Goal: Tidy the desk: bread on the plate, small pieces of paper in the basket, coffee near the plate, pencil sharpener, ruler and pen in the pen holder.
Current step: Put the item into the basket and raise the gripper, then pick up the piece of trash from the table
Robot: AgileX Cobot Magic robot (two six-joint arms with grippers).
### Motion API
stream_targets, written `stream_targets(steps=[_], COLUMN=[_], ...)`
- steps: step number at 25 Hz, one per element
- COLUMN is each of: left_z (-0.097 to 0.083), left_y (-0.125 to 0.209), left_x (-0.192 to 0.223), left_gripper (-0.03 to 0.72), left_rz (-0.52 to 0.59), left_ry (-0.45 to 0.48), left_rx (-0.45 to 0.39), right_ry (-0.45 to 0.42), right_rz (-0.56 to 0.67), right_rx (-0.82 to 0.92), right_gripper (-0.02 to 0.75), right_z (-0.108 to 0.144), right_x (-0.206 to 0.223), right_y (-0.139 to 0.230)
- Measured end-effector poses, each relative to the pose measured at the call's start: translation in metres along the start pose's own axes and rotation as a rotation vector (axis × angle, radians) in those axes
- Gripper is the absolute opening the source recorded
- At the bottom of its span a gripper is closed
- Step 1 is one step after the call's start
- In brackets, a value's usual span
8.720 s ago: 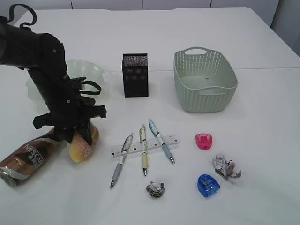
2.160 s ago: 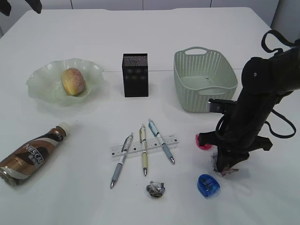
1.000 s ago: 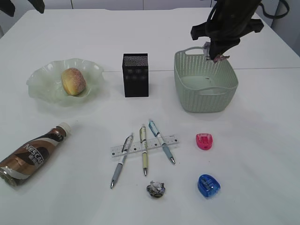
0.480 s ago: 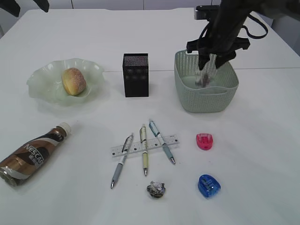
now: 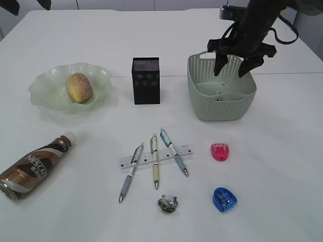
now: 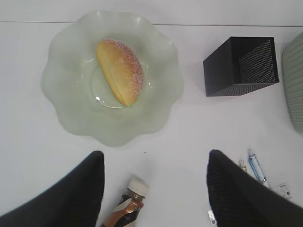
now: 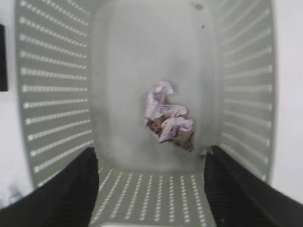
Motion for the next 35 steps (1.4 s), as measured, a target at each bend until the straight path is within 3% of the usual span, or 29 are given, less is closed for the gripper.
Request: stream_targets(steps=[12,18,22,26,35], left_z=[0.000,-0.002,-0.004,-0.005,-0.005], left_y=[0.000,0.000,0.001,0.001,0.001], left_x=[0.000,-0.005,-0.005,-0.005,-0.008], left_gripper=[0.496,0.496,0.496,0.496,0.496], left_rz=[0.000,-0.006,-0.001,0.001,-0.005], left_ry=[0.000,0.016,0.032,0.036,0.039], left_rx=[0.000,-0.004,-0.009,-0.011,0.001], right_ry=[-0.165,-0.223,-0.219,-0.165,-0.086], right_rz=[-0.154,-0.113,-0.026,0.082,0.313], right_rx=[-0.020,-0.131,-0.272,-0.392,-0.422], right_gripper=[0.491,0.491,0.491,0.490,0.489], right_z=[0.030,0.080,0.120,0.140,0.132], right_x=[-0.122,-0.163,-0.165,-0.142,-0.079], right_y=[0.004,0.058,0.111,0.153,0.197])
Point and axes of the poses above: a point on each arm's last joint axis where the gripper is mounted, x pointing out along that axis toward the gripper, z along the wrist's bending axis when the last joint is at zero, y = z × x, the point moved 4 cm from there along x, pointing out along that axis toward the gripper
